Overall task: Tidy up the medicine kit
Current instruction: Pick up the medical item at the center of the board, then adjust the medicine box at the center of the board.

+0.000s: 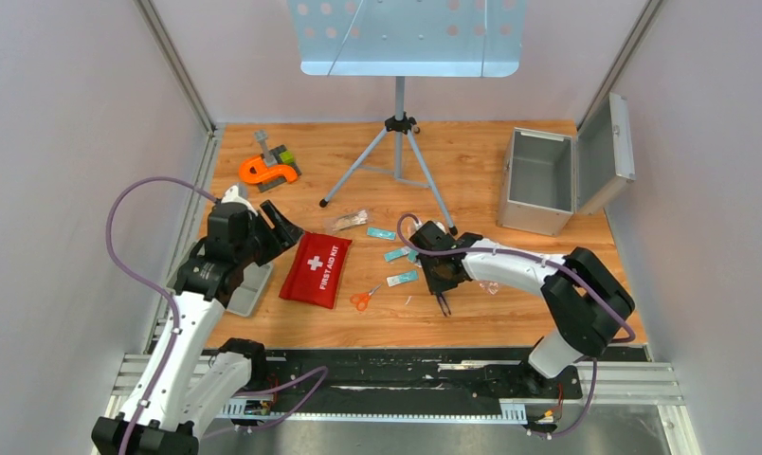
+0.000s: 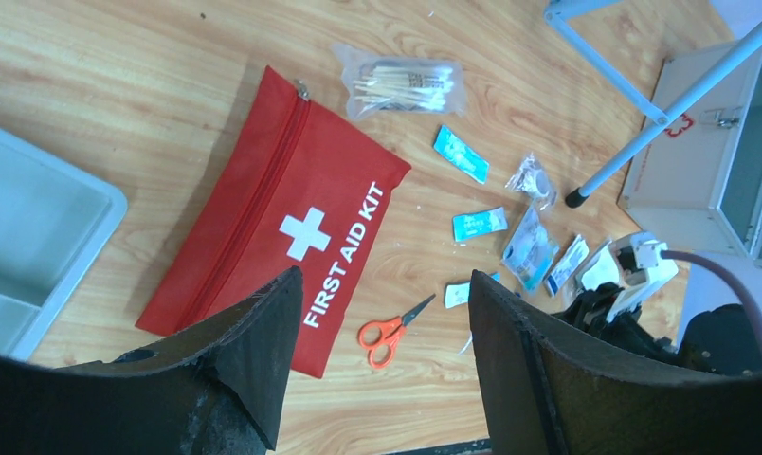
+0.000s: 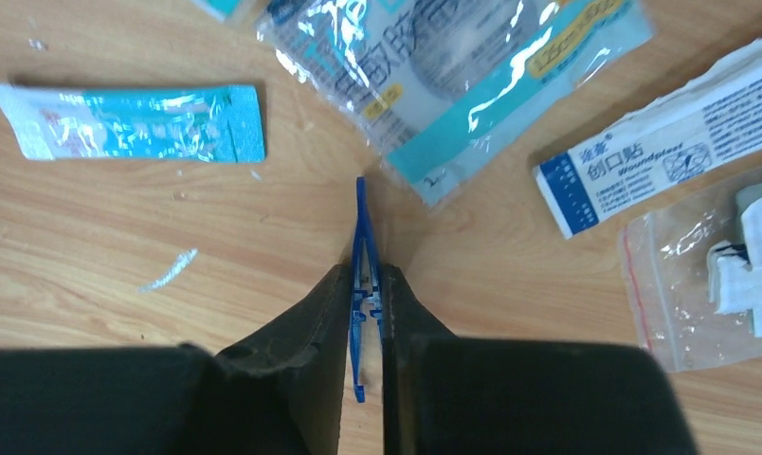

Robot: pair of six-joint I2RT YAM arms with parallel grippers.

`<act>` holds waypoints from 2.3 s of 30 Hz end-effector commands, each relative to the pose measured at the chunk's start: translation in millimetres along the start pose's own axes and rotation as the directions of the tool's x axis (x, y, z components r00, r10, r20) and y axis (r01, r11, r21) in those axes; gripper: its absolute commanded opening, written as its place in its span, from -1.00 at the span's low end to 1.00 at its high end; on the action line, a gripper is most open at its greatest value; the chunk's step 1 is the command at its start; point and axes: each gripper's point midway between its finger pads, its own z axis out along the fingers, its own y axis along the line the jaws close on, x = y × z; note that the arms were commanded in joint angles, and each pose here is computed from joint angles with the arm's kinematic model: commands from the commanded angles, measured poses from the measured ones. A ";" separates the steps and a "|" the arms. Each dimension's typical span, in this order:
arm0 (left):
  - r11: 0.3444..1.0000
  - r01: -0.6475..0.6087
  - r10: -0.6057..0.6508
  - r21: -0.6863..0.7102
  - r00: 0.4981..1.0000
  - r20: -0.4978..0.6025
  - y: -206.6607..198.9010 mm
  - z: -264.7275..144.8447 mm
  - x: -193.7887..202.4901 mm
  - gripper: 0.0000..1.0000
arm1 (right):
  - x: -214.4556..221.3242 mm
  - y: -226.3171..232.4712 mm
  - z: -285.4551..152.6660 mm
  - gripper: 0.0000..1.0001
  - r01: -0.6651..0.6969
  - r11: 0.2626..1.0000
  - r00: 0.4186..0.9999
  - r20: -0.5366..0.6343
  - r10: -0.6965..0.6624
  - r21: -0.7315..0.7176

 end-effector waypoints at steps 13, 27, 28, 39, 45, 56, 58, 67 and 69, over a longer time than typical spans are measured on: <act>0.992 -0.093 0.080 0.089 0.987 0.137 -35.3 -4.1 -46.6 0.41 | -81.4 -47.1 -111.3 -0.82 -0.120 0.993 0.951 0.288 0.116 -0.005; 0.987 -0.112 0.105 0.114 0.992 0.067 -40.9 9.3 -38.3 0.44 | -209.3 -279.0 -182.1 -0.78 -0.499 0.843 0.736 0.613 0.288 0.203; 0.987 -0.113 0.105 0.114 0.992 0.067 -40.6 9.2 -37.8 0.44 | -212.0 -294.0 -173.9 -0.78 -0.519 0.826 0.734 0.611 0.298 0.221; 0.987 -0.114 0.106 0.116 0.991 0.078 -37.6 -2.7 -34.4 0.45 | -226.5 -370.5 -82.8 -0.80 -0.566 0.771 0.762 0.541 0.355 0.292; 0.988 -0.117 0.109 0.101 0.990 0.086 -34.7 -4.9 -35.3 0.45 | -221.4 -371.7 -49.0 -0.79 -0.544 0.787 0.789 0.497 0.362 0.291; 0.988 -0.119 0.111 0.094 0.990 0.082 -34.0 -1.2 -36.0 0.47 | -160.7 -322.5 -32.7 -0.77 -0.509 0.820 0.832 0.396 0.389 0.264; 0.988 -0.121 0.114 0.095 0.990 0.080 -34.2 -0.7 -35.8 0.47 | -146.9 -317.0 -33.5 -0.77 -0.509 0.818 0.835 0.384 0.394 0.269; 0.988 -0.119 0.111 0.100 0.991 0.078 -33.4 -2.4 -33.2 0.47 | -110.2 -306.5 -52.7 -0.75 -0.507 0.808 0.841 0.380 0.385 0.302; 0.988 -0.121 0.114 0.096 0.990 0.081 -32.0 -3.6 -33.0 0.47 | -111.9 -306.7 -57.5 -0.75 -0.510 0.806 0.837 0.392 0.383 0.301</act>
